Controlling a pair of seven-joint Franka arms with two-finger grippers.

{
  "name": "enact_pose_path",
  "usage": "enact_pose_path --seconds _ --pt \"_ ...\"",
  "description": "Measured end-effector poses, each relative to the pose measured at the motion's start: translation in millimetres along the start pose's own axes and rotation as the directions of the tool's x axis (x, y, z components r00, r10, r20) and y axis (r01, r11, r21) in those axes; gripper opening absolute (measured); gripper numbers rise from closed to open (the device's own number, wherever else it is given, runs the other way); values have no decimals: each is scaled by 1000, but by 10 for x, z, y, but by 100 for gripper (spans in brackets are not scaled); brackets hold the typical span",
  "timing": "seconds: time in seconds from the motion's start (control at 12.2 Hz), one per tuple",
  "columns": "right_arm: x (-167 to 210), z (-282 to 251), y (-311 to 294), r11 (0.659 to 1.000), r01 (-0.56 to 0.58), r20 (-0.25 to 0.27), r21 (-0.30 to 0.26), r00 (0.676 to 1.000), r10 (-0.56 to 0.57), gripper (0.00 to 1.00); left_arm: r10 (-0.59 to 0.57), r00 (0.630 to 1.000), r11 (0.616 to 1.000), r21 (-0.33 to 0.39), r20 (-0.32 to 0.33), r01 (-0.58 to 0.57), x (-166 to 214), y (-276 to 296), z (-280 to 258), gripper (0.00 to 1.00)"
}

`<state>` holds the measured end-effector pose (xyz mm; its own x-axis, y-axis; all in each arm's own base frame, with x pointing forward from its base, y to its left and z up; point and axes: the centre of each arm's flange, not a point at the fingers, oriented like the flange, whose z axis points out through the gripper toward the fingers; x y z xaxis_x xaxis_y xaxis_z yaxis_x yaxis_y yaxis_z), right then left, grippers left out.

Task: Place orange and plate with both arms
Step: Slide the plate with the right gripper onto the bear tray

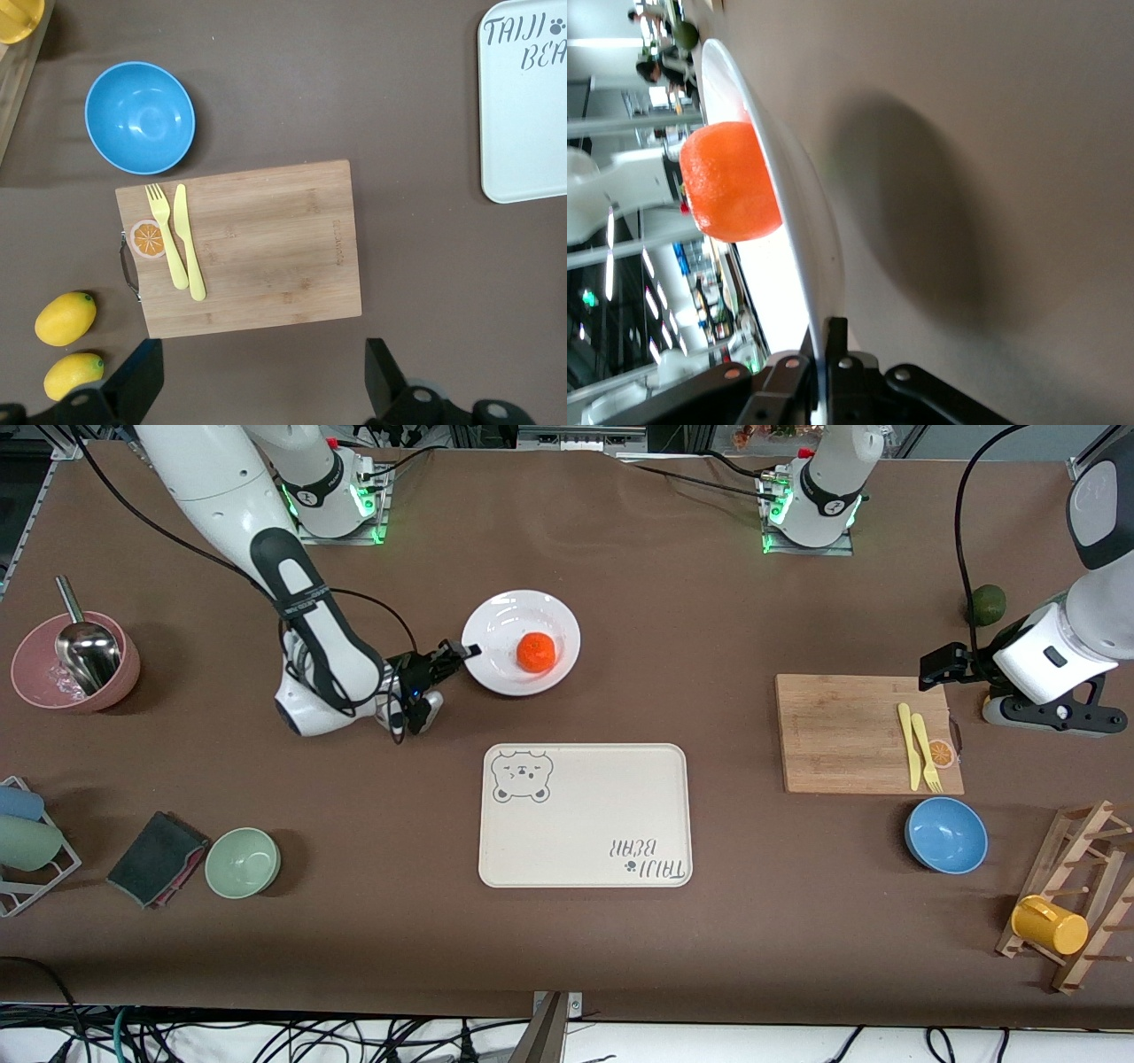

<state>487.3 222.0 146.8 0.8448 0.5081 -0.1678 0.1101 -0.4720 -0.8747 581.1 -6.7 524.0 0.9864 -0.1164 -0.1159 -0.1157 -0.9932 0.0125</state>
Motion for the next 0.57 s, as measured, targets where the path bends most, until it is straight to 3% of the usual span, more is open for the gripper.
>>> enact_pose_path --seconds 0.33,0.57 --pt "683 -470 -411 988 -154 -133 15 979 155 4 0 1000 1000 0 0 0 0 0 -1 100" --pt "1258 -481 -251 974 -226 -240 32 944 227 4 1 1000 1000 0 0 -1 1 4 -2 100"
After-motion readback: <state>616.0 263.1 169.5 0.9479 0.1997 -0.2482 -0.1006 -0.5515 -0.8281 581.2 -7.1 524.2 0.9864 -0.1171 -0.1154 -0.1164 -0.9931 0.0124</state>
